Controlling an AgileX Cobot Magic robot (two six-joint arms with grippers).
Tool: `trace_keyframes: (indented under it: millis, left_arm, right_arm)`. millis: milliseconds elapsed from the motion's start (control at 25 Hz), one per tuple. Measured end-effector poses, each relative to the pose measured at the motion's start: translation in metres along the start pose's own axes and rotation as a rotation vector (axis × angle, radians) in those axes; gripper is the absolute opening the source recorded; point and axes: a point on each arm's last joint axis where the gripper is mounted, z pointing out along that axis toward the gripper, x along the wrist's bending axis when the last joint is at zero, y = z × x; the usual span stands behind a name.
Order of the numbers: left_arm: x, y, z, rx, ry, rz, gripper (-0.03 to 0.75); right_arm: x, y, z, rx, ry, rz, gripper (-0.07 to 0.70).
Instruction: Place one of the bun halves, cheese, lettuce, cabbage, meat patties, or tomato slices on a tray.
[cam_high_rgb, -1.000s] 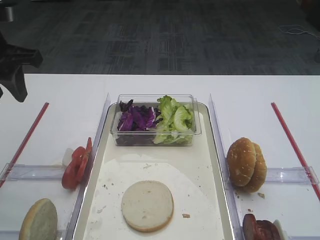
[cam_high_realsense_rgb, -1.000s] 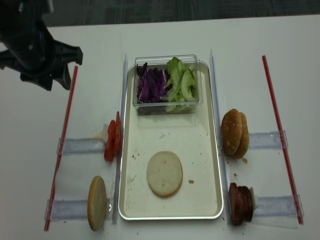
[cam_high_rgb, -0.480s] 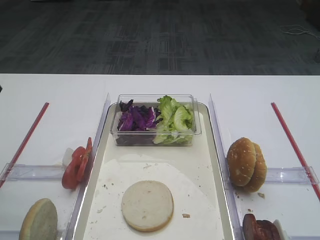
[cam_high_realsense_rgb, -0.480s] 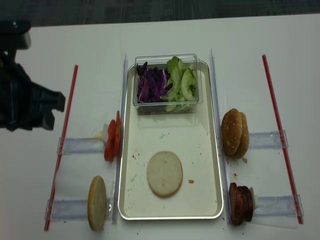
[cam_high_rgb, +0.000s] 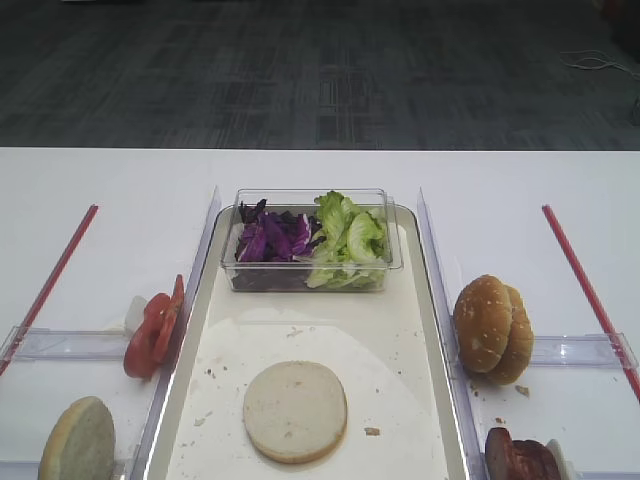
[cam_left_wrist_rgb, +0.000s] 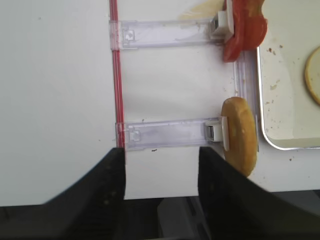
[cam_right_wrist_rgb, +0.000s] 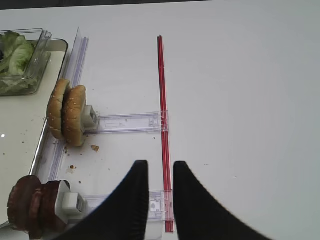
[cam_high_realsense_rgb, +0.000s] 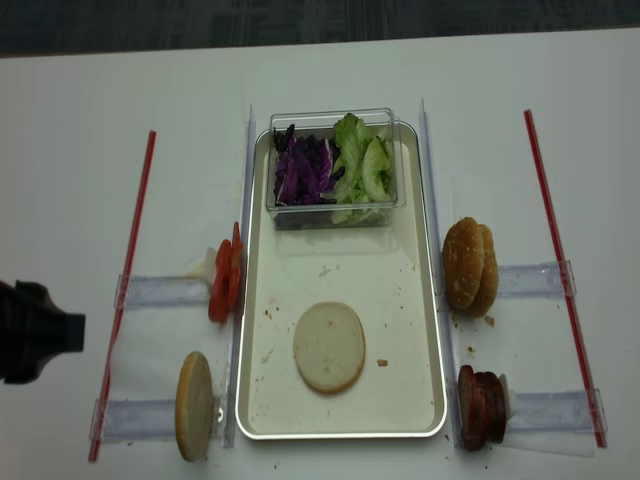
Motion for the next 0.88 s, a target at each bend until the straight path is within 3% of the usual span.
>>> trace_keyframes:
  millis: [280,880]
  left_arm:
    - [0.006,-0.038,-0.020,-0.141,-0.001,0.002,0.347]
    - [0.018,-0.105,-0.021,-0.341,0.028,0.016,0.341]
  right_arm:
    - [0.000,0.000,0.000,0.000,0.000,0.000,0.153]
    - [0.000,0.000,0.000,0.000,0.000,0.000,0.153]
